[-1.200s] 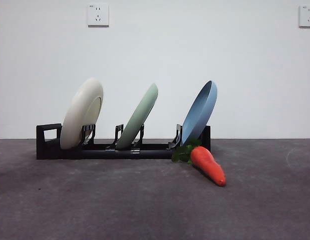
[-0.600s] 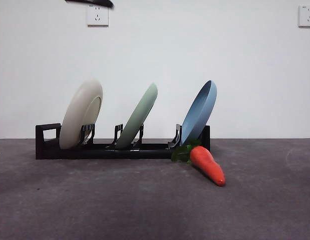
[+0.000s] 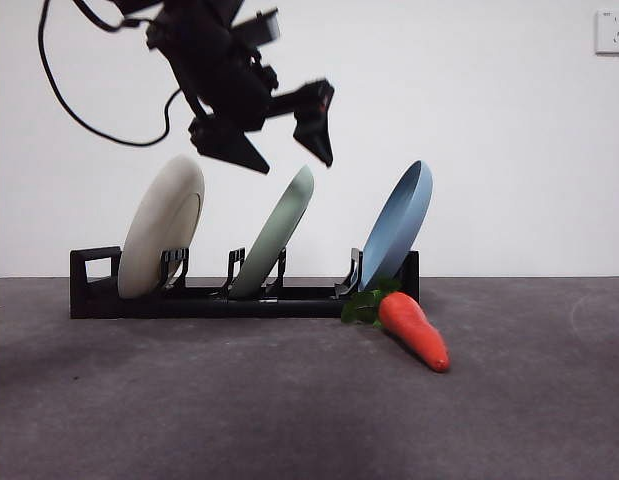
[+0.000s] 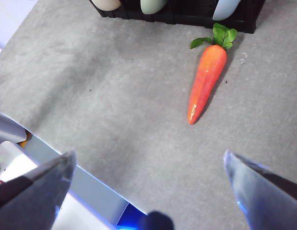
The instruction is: Take the green plate from the plate rack,put the plate on the table,take the carrot from the table,put the carrot in the plate
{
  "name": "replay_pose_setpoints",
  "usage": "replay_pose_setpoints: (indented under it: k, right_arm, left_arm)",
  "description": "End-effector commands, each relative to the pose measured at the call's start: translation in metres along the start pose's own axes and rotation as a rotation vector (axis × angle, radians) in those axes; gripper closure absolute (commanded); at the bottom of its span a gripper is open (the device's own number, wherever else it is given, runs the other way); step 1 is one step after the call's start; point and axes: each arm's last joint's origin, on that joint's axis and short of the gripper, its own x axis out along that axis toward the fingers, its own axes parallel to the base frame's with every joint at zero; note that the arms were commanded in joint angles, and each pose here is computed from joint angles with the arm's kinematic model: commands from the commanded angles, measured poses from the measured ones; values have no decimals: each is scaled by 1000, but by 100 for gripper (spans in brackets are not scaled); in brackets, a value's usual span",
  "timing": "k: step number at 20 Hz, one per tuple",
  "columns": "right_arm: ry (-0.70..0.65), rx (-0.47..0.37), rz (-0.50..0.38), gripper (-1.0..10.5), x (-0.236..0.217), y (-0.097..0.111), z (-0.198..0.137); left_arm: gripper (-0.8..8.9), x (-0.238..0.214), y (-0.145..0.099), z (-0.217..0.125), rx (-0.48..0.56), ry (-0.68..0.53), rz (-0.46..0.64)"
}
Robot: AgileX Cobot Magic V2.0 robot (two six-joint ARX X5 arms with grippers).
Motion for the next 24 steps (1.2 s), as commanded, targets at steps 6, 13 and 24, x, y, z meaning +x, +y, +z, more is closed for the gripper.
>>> replay_pose_setpoints:
  k: [6,13,24]
  right_arm:
    - [-7,-7,-3,380,0,0,1]
    - [-7,-7,-3,381,0,0,1]
    - [-7,-7,-2,381,0,0,1]
  left_arm:
    - [623,25,0,-20,18,62,12]
    - [822,25,-3,-20,11,58,-81]
    - [822,-22,-5,17,15,-54,-121]
